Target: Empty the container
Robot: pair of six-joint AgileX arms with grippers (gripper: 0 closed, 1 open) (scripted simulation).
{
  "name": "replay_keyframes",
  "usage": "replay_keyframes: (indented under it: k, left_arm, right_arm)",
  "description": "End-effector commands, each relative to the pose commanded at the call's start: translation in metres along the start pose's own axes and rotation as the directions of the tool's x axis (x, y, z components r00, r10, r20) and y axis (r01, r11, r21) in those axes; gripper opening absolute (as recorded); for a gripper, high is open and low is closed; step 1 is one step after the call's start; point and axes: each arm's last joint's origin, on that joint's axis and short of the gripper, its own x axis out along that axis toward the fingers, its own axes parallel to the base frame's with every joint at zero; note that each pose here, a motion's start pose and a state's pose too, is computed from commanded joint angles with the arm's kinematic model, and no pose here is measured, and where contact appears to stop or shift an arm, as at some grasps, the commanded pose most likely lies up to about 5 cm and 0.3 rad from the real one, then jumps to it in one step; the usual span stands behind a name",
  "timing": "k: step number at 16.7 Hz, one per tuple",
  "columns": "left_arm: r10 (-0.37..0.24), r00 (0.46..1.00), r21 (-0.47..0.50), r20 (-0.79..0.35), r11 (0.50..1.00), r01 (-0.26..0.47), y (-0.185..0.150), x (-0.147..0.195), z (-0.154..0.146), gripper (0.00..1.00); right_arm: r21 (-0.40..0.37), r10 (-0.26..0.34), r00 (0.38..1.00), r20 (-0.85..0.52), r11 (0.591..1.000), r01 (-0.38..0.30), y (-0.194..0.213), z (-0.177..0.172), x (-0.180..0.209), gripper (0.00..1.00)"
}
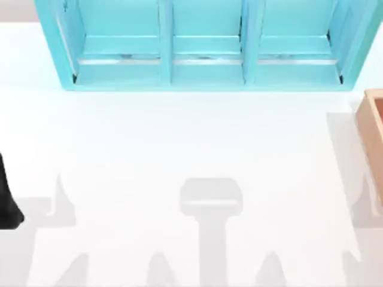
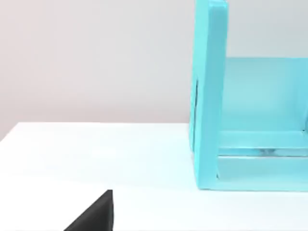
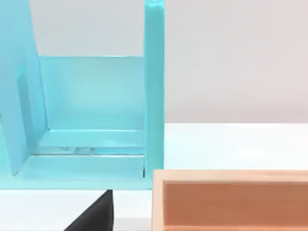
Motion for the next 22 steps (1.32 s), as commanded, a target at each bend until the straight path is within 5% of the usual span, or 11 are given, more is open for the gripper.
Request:
replay_keyframes:
  k: [5, 10, 13, 16, 19, 22]
  left_arm:
    - [0.000, 1.000, 0.000, 0.000, 1.000, 0.000, 0.000, 0.000, 0.000, 1.00]
    - [0.000, 1.000, 0.000, 0.000, 1.000, 0.000, 0.000, 0.000, 0.000, 1.00]
    - [0.000, 1.000, 0.000, 0.000, 1.000, 0.000, 0.000, 0.000, 0.000, 1.00]
    - [0.000, 1.000, 0.000, 0.000, 1.000, 0.000, 0.000, 0.000, 0.000, 1.00]
    - [0.000, 1.000, 0.000, 0.000, 1.000, 0.000, 0.000, 0.000, 0.000, 1.00]
    - [0.000, 1.000, 0.000, 0.000, 1.000, 0.000, 0.000, 0.000, 0.000, 1.00]
  right_arm:
    - [-0.027, -0.029, 0.997, -0.066, 0.999, 0.027, -0.003, 0.010, 0.000, 1.00]
    - [-0.105, -0.112, 0.921, -0.374, 0.991, 0.078, -0.014, 0.052, 0.013, 1.00]
    - [-0.135, -0.139, 0.762, -0.632, 0.988, 0.069, -0.025, 0.074, 0.040, 1.00]
    - [-0.124, -0.126, 0.521, -0.844, 0.992, 0.040, -0.041, 0.083, 0.078, 1.00]
    - [-0.083, -0.084, 0.277, -0.957, 0.996, 0.017, -0.062, 0.081, 0.114, 1.00]
    - [-0.037, -0.038, 0.102, -0.994, 0.999, 0.009, -0.082, 0.080, 0.138, 1.00]
